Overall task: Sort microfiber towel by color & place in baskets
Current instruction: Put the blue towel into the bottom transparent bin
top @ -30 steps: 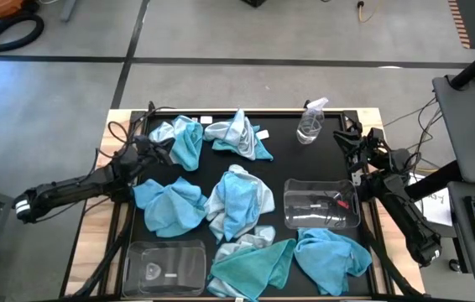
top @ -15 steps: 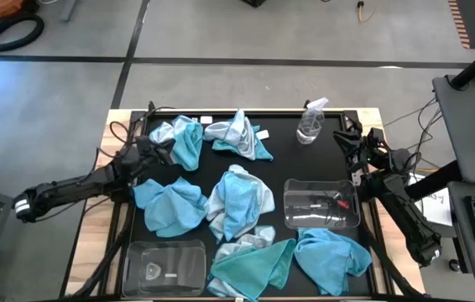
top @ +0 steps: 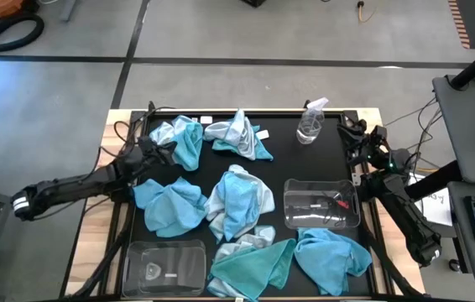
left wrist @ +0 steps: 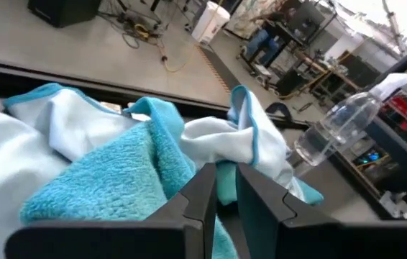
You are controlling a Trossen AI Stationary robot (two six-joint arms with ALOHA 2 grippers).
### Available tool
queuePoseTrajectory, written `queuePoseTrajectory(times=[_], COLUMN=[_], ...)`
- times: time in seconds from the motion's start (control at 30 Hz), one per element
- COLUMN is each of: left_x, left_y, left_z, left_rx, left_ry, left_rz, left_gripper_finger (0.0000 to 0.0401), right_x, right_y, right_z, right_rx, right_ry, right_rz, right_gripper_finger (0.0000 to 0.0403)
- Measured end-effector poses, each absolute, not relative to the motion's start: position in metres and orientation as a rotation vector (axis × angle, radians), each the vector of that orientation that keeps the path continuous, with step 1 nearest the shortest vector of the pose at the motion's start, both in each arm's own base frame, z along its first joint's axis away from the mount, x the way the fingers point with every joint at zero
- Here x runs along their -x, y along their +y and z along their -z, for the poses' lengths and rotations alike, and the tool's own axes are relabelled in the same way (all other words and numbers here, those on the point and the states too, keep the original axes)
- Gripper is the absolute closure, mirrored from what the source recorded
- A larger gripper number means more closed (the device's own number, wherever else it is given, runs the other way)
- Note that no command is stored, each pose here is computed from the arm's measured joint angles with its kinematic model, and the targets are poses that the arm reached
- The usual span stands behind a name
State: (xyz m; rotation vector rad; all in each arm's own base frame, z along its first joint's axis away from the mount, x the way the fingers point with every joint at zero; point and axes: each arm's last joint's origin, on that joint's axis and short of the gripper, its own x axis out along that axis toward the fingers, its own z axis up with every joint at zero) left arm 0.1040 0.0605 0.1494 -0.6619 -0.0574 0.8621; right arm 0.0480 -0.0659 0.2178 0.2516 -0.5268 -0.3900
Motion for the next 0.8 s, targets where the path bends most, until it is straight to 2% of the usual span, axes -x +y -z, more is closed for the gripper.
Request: queuePoseTrajectory(times=[0.23, 0.5, 0.7, 0.8], left_x=[-0.108, -0.116, -0.117, -0.118], left_y=[0.069, 0.070, 0.073, 0.074], left_z=[-0.155, -0.188, -0.186, -0.185], left_rx=[0.594, 0.305, 0.245, 0.230], left_ry=[-0.142, -0.362, -0.337, -0.321], left_rz=[-0.947, -0.750, -0.863, -0.866], left_gripper_finger=[0.0364, 0.0364, 0.0364, 0.0364], right_x=[-0.047, -0.048, -0.049, -0.048], right_y=[-0.067, -0.068, -0.071, -0.073], right_z=[-0.218, -0.215, -0.210, -0.209], right_rx=[-0.268, -0.262, -0.203, -0.277], right_ry=[-0.551, -0.523, -0.467, -0.502], right_rz=[0.421, 0.442, 0.505, 0.549], right_gripper_finger=[0.0335, 0.0335, 0.0335, 0.0335])
